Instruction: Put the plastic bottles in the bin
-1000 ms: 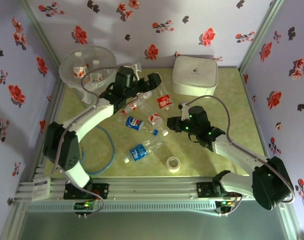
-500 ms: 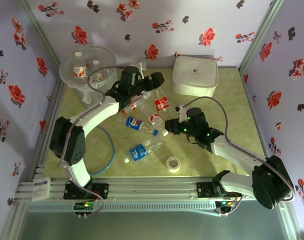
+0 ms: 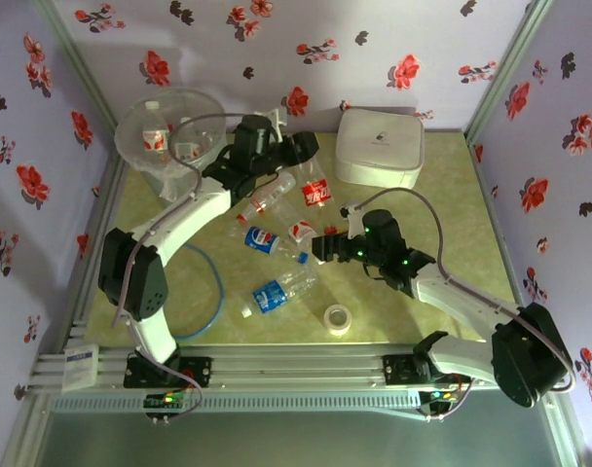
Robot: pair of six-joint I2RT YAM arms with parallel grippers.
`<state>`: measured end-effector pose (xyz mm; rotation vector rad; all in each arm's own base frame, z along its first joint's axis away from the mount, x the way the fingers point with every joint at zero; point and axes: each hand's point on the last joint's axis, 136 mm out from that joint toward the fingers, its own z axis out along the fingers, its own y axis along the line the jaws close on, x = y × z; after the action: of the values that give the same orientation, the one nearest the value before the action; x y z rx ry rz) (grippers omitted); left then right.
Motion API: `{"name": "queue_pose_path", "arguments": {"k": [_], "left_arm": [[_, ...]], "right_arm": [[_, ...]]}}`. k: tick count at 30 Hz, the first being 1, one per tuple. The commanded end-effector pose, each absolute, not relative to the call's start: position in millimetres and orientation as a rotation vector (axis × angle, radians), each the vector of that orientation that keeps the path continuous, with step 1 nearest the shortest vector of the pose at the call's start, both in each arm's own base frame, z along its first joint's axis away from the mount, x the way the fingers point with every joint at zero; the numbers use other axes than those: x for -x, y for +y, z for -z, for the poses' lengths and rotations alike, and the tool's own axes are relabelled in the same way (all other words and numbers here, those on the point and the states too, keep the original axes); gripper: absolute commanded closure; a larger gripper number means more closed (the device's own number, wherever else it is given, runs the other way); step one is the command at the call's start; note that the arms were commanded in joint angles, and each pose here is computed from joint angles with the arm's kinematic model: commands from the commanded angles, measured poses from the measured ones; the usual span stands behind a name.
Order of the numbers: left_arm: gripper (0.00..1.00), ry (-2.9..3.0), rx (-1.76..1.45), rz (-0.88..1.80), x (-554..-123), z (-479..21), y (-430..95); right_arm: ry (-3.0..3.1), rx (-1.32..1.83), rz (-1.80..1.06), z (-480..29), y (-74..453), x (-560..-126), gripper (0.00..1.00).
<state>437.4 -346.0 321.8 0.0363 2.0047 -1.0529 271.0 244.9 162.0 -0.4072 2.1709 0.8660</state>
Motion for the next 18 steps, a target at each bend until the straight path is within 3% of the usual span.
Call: {"name": "queue_pose_path", "arguments": {"k": [1, 8, 12, 14, 18], "left_arm": [[0.65, 1.914, -0.123, 0.989, -445.2, -367.8, -334.1], [0.75, 1.734, -0.181, 0.705, -453.9, -476.4, -246.3], [0.9, 1.617, -0.125, 0.409, -451.3, -532.9, -161.3], [0.99, 1.588, -0.055, 0.264, -453.6, -544.3, -117.8], [1.0, 1.588, 0.01, 0.038, -465.1, -537.6, -55.7]], "right_arm": [[2.094, 0.413, -0.814, -199.1, 239.6, -274.9, 0.01], [2.111, 0.351, -0.653, -207.4, 207.0, -277.4, 0.01], [2.174, 0.289, -0.619, -186.9, 197.6, -281.7, 0.01], [2.19, 0.268, -0.62, -180.7, 196.6, -284.0, 0.01], [2.21, 0.256, -0.621, -175.0, 198.0, -288.0, 0.01]]}}
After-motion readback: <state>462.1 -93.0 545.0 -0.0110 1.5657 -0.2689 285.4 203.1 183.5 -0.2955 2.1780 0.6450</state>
